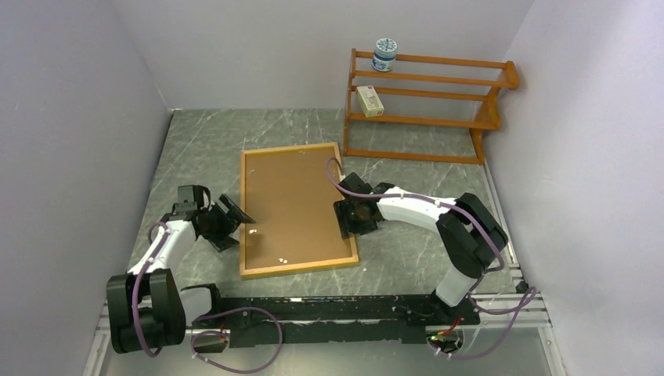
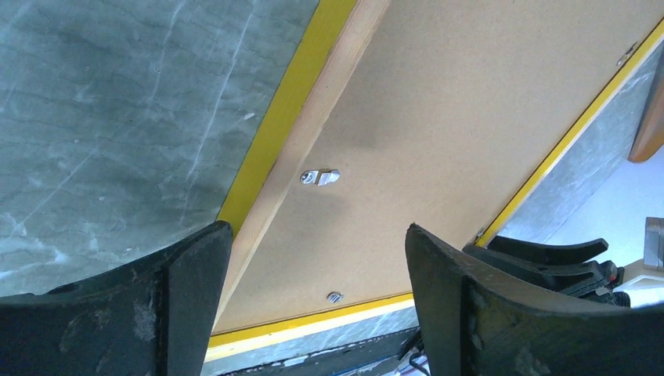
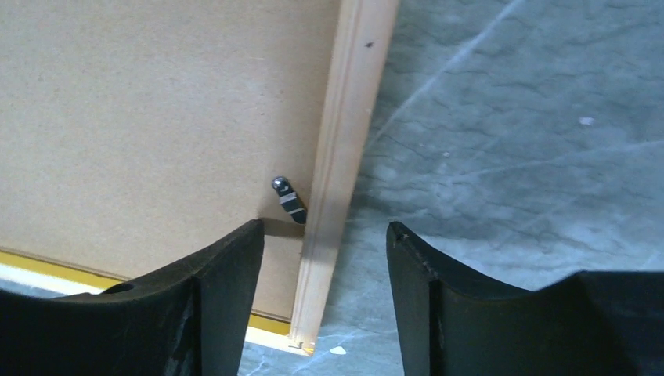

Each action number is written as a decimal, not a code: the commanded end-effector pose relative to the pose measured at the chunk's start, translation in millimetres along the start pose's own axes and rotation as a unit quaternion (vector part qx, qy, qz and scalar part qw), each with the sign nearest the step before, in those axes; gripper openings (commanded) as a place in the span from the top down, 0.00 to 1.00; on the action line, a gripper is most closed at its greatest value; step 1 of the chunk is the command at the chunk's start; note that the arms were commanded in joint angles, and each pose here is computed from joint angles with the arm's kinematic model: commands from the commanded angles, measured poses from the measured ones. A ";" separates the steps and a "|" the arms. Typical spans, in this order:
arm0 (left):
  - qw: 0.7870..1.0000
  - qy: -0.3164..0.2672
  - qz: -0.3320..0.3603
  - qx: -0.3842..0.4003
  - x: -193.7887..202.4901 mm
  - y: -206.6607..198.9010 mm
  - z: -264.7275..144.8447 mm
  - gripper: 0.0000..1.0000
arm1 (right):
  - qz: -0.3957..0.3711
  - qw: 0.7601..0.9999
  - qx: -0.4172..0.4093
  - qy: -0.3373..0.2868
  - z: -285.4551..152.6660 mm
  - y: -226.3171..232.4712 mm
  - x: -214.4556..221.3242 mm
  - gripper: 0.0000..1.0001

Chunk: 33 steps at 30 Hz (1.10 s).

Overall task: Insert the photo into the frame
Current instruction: Install the photo frame at the center of the board.

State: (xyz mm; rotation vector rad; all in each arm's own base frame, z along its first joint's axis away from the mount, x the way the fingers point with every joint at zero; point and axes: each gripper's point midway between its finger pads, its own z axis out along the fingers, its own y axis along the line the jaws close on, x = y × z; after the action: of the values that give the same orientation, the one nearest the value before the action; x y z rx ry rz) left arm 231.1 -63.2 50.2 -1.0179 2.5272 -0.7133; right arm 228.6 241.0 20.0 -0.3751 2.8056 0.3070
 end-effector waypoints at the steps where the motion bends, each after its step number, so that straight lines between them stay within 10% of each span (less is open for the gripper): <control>1: 1.000 0.012 0.006 0.025 5.6 -10.7 -3.9 0.17 | 0.007 0.999 0.046 -0.026 -11.8 -19.6 -5.6 0.41; 13: 0.999 0.027 0.003 0.030 9.6 -9.2 2.7 0.34 | -0.015 0.998 0.030 -0.046 -19.3 -16.5 -18.9 0.43; 33: 1.000 0.006 0.003 -0.002 1.7 0.4 3.3 0.36 | -0.065 0.997 0.016 -0.031 -6.6 -9.9 -26.0 0.39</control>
State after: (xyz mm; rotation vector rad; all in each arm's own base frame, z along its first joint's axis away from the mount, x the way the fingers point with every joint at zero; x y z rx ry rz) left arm 231.0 -68.9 49.1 -1.0087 2.5422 -0.7509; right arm 240.8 227.5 27.0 -0.5068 2.7393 0.2306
